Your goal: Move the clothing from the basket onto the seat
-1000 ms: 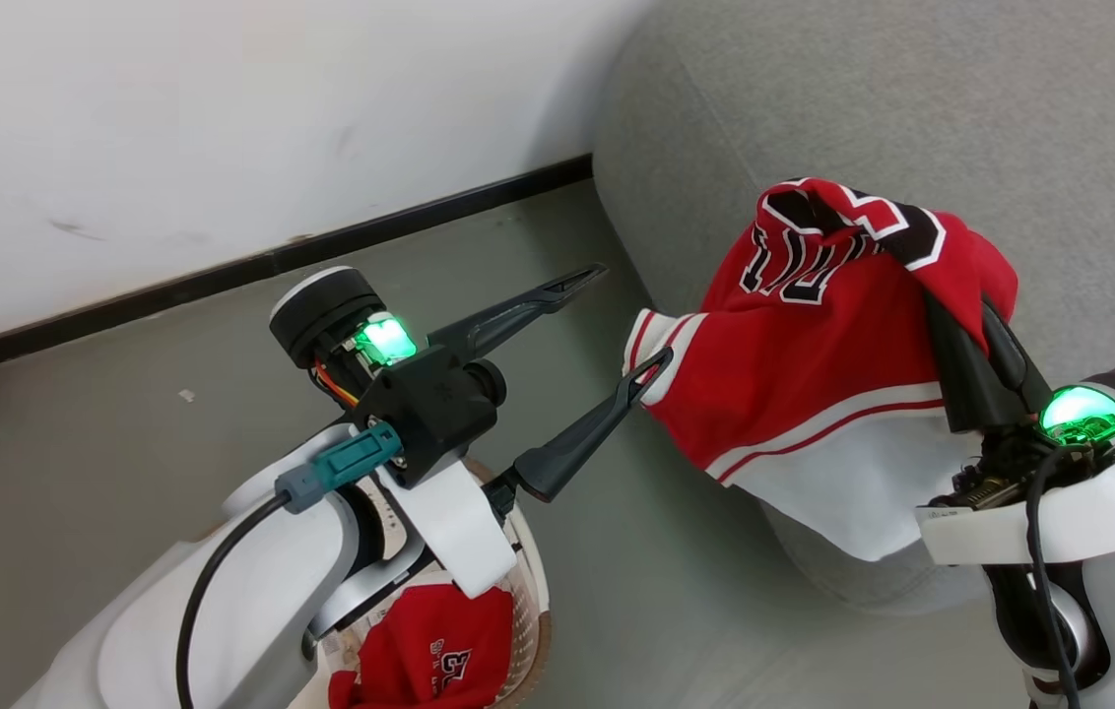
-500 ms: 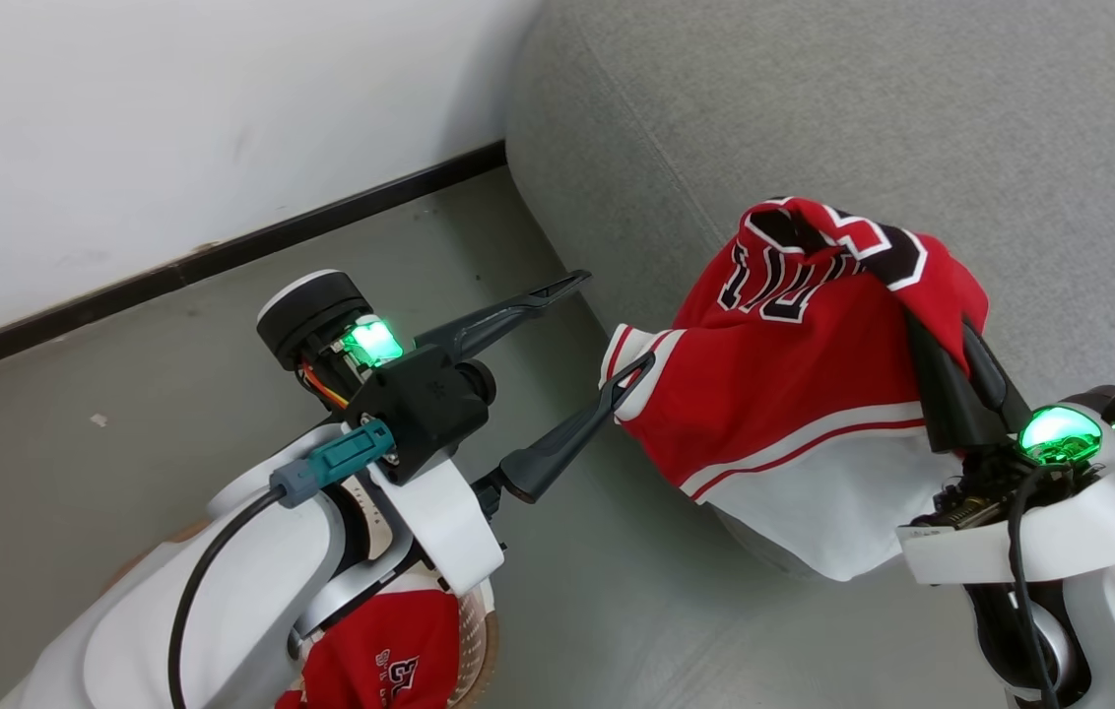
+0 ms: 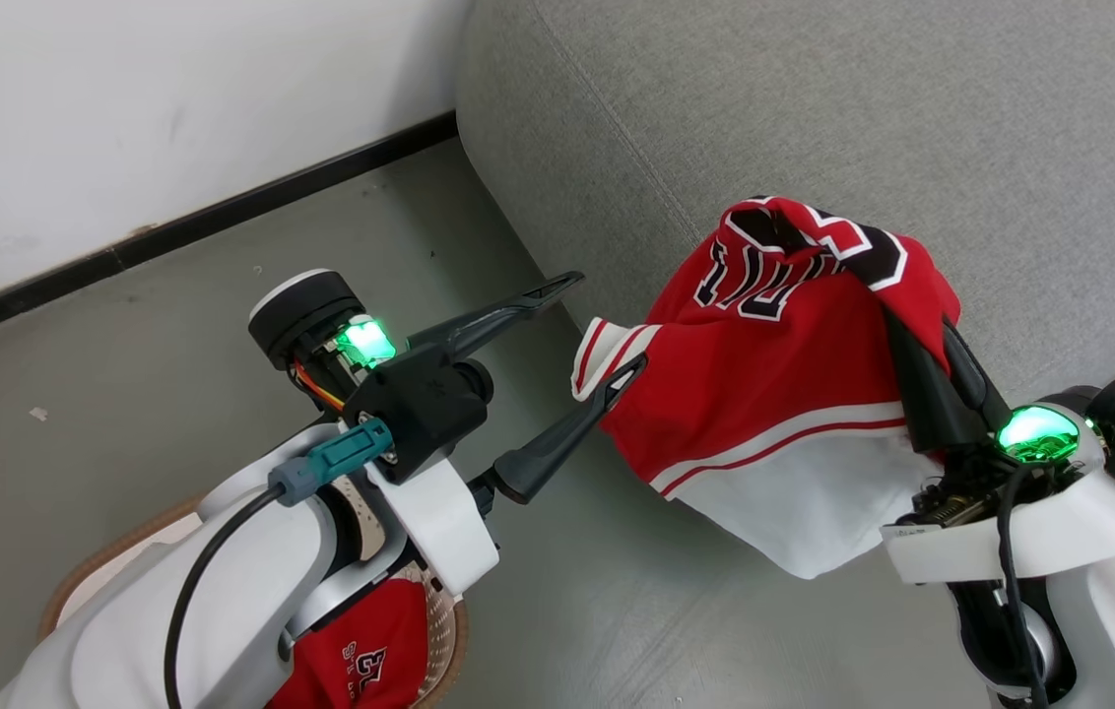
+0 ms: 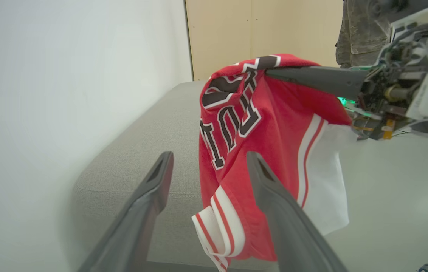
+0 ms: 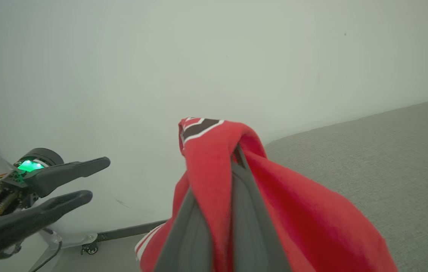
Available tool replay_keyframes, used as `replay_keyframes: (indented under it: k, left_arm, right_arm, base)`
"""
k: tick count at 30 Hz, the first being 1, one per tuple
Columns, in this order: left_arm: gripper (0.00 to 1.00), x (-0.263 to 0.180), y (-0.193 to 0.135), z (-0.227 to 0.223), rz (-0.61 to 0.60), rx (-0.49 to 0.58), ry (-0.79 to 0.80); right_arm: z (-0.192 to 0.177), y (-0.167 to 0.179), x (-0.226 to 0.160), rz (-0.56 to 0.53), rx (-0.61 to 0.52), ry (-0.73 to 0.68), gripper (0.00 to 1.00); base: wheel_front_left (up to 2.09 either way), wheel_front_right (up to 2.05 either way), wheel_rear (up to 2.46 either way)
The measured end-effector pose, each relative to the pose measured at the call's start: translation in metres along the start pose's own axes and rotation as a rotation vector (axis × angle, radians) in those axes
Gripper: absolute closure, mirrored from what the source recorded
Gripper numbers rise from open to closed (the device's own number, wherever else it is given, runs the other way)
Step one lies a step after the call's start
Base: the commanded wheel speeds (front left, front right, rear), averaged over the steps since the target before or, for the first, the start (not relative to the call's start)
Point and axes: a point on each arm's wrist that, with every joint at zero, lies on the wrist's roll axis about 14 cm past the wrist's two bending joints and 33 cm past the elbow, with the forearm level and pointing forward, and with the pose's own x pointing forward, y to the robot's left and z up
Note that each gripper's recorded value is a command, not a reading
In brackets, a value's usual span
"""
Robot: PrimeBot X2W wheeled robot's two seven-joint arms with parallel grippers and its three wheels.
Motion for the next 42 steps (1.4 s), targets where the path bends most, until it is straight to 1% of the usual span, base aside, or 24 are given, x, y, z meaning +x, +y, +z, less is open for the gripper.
replay_keyframes:
  k: [2, 9, 17, 27, 38, 42]
  left_arm:
    - [0.00, -0.001, 0.003, -0.004, 0.005, -0.006, 0.008]
    - [0.00, -0.007, 0.012, -0.013, 0.022, -0.028, 0.021]
    - [0.00, -0.016, 0.025, -0.026, 0.061, -0.058, 0.042]
    - [0.00, -0.029, 0.040, -0.039, 0.095, -0.099, 0.049]
    - [0.00, -0.045, 0.057, -0.058, 0.134, -0.139, 0.075]
    - [0.00, -0.052, 0.067, -0.065, 0.153, -0.153, 0.075]
  right_arm:
    - [-0.003, 0.000, 0.003, -0.004, 0.018, 0.002, 1.00]
    - [-0.002, -0.004, 0.028, 0.017, 0.005, -0.019, 1.00]
    - [0.002, -0.021, 0.067, 0.053, -0.091, -0.035, 1.00]
    - [0.002, -0.053, 0.122, 0.021, -0.158, -0.050, 1.00]
    - [0.001, -0.072, 0.182, 0.003, -0.218, -0.042, 1.00]
    - [0.003, -0.084, 0.209, -0.024, -0.244, -0.055, 1.00]
  base:
    - [0.00, 0.00, 0.00]
    - [0.00, 0.00, 0.00]
    - [0.00, 0.00, 0.00]
    - [0.00, 0.00, 0.00]
    - [0.00, 0.00, 0.00]
    - [0.00, 0.00, 0.00]
